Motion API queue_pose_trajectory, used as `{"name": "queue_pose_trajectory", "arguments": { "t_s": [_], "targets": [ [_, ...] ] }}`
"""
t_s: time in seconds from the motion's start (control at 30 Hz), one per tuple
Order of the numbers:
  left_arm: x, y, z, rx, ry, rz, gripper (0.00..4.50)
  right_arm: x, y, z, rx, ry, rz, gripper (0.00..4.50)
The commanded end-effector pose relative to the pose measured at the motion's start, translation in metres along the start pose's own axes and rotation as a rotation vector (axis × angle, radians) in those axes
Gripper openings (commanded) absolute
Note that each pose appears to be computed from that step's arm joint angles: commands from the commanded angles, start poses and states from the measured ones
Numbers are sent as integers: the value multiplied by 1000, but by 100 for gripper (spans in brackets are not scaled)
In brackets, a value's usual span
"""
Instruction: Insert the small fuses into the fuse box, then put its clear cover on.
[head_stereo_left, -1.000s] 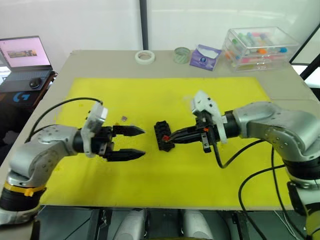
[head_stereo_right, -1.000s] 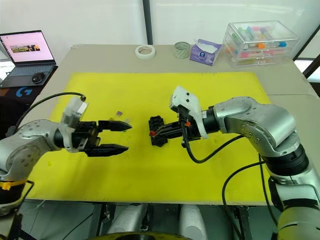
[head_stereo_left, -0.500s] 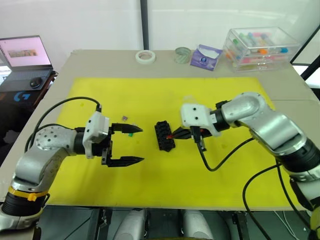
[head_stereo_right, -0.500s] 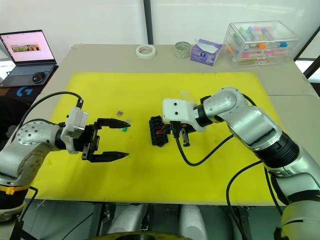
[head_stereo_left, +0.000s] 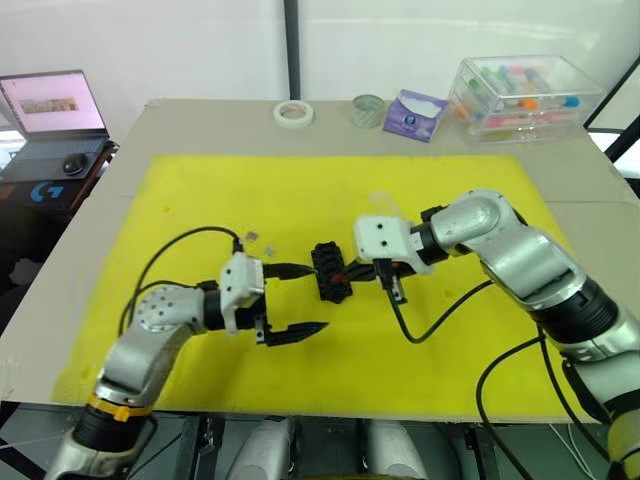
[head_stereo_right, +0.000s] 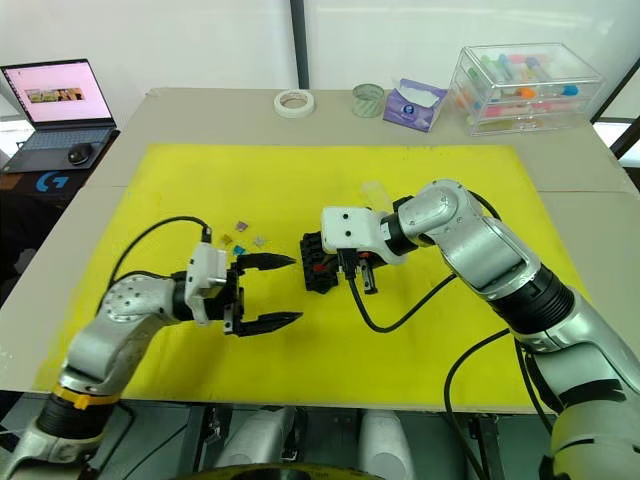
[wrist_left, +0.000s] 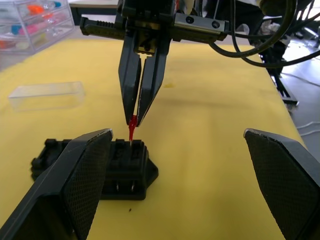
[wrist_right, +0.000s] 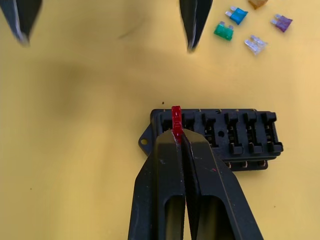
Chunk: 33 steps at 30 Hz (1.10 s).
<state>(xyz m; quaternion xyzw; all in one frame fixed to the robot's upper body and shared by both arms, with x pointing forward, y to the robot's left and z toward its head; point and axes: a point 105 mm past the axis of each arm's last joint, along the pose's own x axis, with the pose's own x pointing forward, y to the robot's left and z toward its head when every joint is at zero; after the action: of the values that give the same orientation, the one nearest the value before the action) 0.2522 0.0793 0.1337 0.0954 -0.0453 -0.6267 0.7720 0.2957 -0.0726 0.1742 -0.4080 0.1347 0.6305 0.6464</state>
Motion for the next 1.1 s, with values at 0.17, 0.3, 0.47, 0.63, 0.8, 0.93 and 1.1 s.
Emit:
{"name": "queue_pose_trajectory", "arguments": {
  "t_s": [0.17, 0.3, 0.47, 0.63, 0.8, 0.93, 1.1],
  "targets": [
    [6, 14, -2, 57, -17, 78, 443, -3, 2, 7, -46, -4, 7, 0],
    [11, 14, -6, 76, -15, 77, 443, -1, 2, 8, -49, -5, 5, 0],
    [15, 14, -8, 79, -27, 89, 443, 1, 1, 10, -53, -8, 2, 0],
    [17, 12, -9, 81, -27, 87, 443, 3, -1, 9, -58, 0, -4, 0],
    [17, 13, -8, 78, -30, 89, 443, 4, -3, 8, -60, 7, -6, 0],
    [17, 14, -10, 75, -28, 96, 443, 5, -5, 7, -66, 17, -8, 0],
    [17, 15, -9, 79, -28, 101, 443, 6, -3, 4, -69, 25, 6, 0]
  ]
}}
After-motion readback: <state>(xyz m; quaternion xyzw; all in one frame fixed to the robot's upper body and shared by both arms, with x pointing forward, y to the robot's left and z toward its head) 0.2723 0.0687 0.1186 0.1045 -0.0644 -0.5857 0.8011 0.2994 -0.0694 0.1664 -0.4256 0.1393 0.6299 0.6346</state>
